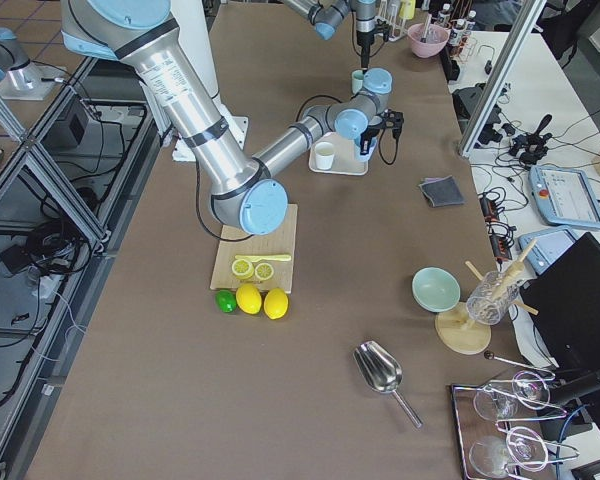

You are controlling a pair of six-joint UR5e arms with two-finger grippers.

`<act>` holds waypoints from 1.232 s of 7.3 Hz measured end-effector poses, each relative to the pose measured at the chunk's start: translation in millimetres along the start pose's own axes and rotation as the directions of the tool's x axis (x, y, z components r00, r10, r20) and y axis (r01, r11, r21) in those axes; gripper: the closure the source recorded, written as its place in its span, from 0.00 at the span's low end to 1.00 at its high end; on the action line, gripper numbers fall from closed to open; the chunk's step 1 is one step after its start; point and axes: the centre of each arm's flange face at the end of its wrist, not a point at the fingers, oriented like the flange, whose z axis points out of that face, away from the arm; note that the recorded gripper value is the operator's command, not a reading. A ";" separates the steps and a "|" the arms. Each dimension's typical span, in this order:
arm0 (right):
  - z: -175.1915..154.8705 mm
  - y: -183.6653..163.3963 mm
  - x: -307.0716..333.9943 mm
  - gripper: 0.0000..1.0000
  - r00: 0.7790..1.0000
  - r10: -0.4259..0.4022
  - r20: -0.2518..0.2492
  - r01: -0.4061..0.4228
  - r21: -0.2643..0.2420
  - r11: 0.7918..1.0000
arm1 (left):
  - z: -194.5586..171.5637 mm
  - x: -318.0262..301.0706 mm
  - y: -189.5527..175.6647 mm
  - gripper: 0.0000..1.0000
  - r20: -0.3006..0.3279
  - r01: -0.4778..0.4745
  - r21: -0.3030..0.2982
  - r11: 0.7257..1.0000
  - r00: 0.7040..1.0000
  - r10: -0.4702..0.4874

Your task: Place all cups on tray

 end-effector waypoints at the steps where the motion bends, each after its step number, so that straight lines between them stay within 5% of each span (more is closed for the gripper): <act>1: 4.0 2.3 -1.3 1.00 1.000 -0.002 -0.004 0.002 -0.001 1.000 | 6.8 6.2 5.1 0.16 0.002 0.002 -0.007 1.000 1.000 -0.002; 3: 12.5 7.3 -3.3 1.00 1.000 -0.007 -0.012 0.007 -0.008 1.000 | 20.2 19.5 18.1 0.81 -0.012 0.001 -0.021 1.000 1.000 -0.001; 5: 27.0 14.7 -8.4 1.00 1.000 -0.020 -0.024 0.019 -0.014 1.000 | 24.8 22.8 21.9 0.87 -0.017 -0.008 -0.024 1.000 1.000 0.007; 6: 34.4 17.6 -12.7 1.00 0.999 -0.027 -0.029 0.026 -0.017 1.000 | 25.0 23.5 21.6 1.00 -0.018 -0.012 -0.024 1.000 1.000 0.011; 9: 55.6 21.5 -27.8 1.00 0.998 -0.042 -0.056 0.042 -0.009 0.999 | 10.6 24.8 12.5 1.00 -0.035 -0.007 -0.016 1.000 0.999 0.006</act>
